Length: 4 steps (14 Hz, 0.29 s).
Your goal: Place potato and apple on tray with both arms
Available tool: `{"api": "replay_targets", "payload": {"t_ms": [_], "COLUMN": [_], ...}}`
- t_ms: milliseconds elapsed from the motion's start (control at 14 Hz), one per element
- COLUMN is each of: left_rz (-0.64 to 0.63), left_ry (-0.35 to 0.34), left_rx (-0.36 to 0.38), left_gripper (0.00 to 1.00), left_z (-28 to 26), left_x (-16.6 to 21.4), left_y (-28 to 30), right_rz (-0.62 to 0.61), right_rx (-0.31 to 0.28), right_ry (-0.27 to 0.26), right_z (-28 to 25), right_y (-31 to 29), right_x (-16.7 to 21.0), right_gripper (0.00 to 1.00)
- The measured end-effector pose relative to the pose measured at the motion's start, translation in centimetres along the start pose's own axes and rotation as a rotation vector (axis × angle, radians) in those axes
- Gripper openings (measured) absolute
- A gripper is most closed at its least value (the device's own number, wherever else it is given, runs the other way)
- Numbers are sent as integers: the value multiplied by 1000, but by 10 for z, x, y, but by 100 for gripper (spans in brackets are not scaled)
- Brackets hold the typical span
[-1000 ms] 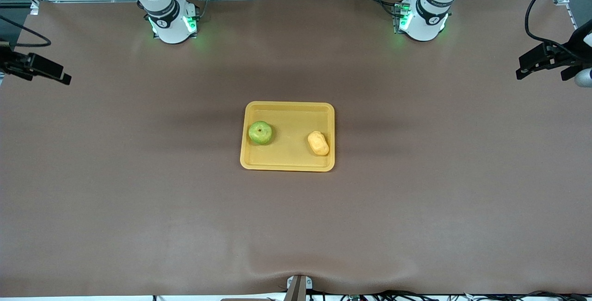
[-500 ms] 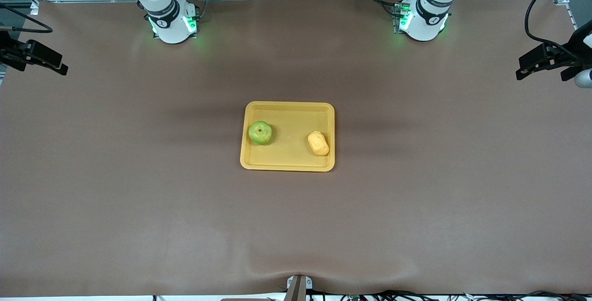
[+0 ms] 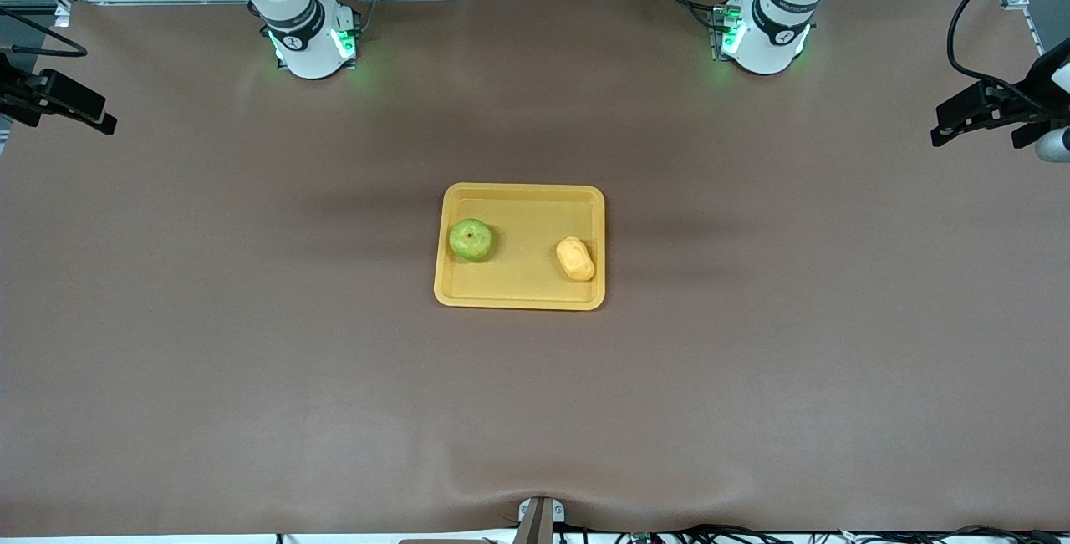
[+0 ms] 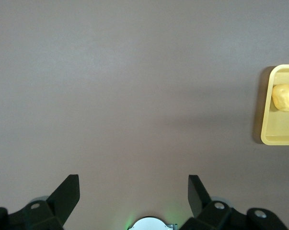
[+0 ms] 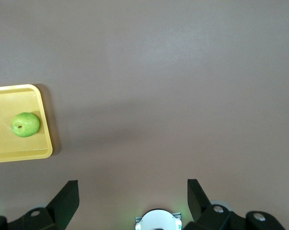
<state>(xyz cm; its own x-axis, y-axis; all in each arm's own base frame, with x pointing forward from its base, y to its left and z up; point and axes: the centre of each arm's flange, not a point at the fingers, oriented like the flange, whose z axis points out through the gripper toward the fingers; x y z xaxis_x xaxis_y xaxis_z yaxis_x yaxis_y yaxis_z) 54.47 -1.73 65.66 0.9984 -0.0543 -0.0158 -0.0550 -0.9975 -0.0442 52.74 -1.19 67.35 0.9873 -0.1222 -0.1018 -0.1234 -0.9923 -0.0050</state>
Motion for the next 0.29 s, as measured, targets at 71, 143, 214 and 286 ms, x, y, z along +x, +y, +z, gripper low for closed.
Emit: {"api": "replay_targets", "payload": {"t_ms": [71, 143, 214, 286], "left_rz": [0, 0, 1, 2], "left_ry": [-1, -3, -4, -5], "left_rx": [0, -1, -2, -2], "left_gripper": [100, 100, 100, 100], "left_z": [1, 1, 2, 3], "left_x": [0, 1, 1, 2], "left_y": [0, 0, 1, 1], "right_rz": [-2, -1, 0, 3], "right_rx": [0, 0, -1, -1], "right_ry": [-1, -5, -10, -17], "right_z": [1, 2, 6, 9], "right_y": [-1, 0, 1, 2], "right_x": [0, 0, 1, 2], "right_gripper": [100, 100, 100, 100]}}
